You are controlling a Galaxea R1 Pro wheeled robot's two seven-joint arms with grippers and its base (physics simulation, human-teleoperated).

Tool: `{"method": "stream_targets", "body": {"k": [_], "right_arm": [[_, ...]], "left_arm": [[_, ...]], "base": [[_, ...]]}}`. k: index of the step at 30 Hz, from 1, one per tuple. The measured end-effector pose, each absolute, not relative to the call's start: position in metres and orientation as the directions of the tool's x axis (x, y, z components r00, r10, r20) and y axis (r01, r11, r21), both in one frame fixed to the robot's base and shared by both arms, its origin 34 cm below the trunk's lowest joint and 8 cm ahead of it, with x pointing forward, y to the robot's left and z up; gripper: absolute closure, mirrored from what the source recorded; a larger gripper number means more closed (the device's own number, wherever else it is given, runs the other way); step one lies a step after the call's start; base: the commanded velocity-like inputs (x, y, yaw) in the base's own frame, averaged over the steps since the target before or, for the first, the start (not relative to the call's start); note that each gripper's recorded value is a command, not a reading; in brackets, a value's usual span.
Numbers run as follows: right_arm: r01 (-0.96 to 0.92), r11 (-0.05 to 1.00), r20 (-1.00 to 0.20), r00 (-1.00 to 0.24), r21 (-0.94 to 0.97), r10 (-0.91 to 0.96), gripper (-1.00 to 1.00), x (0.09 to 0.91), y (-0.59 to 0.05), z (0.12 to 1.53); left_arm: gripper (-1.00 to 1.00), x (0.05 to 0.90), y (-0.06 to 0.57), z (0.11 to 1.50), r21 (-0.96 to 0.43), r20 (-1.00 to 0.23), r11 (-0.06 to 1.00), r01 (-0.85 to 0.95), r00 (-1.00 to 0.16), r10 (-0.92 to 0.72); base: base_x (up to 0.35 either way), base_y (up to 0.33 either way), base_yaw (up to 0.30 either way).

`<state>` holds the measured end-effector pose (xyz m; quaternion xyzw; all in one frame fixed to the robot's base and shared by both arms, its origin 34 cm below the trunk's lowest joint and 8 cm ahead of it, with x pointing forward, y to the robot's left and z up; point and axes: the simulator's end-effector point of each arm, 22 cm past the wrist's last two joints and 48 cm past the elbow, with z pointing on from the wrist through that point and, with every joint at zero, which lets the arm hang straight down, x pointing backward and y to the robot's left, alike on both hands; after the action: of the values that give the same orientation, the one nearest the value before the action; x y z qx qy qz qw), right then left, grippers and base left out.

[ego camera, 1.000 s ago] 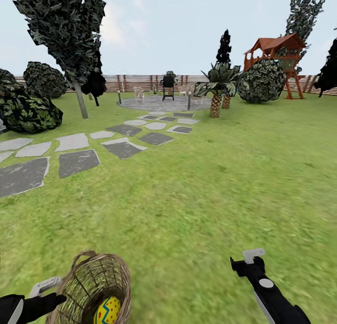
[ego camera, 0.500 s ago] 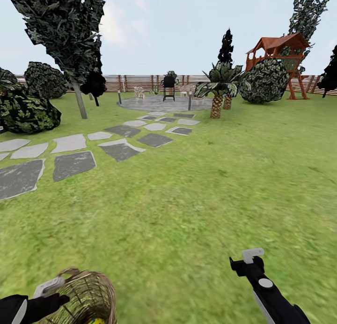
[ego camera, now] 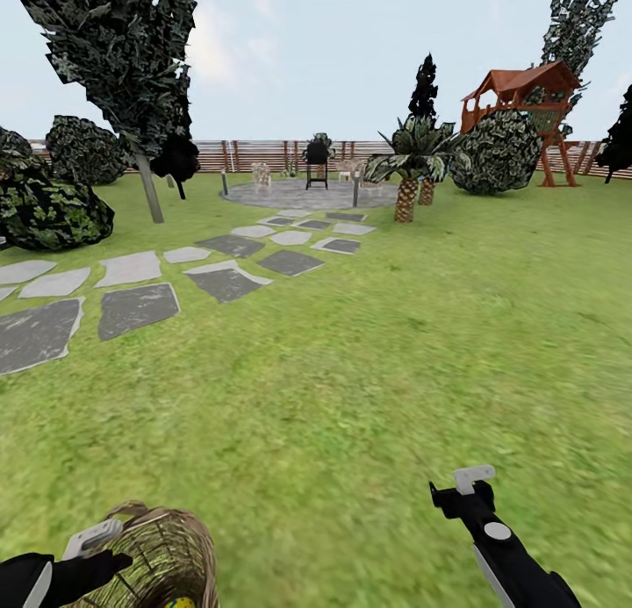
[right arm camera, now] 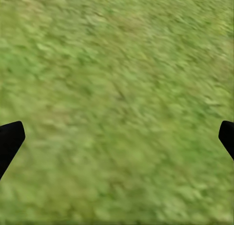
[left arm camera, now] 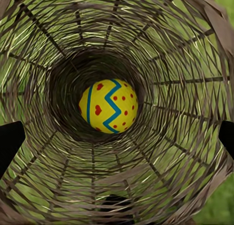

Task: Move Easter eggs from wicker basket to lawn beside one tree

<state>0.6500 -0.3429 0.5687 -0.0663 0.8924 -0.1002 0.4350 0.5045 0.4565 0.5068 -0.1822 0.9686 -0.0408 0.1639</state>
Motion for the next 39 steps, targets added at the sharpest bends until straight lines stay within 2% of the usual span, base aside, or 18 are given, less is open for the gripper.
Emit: {"method": "stream_targets", "body": {"k": [39], "right_arm": [[-0.035,0.971,-0.763,-0.611,-0.237,-0.208,-1.0,0.639,-0.341,0.491]], "left_arm": [[-1.0,0.494,0.442,0.425,-0.155,-0.295,0.929,-0.336,-0.882,-0.368]], "base": [[0.0,0.0,0.0]]}}
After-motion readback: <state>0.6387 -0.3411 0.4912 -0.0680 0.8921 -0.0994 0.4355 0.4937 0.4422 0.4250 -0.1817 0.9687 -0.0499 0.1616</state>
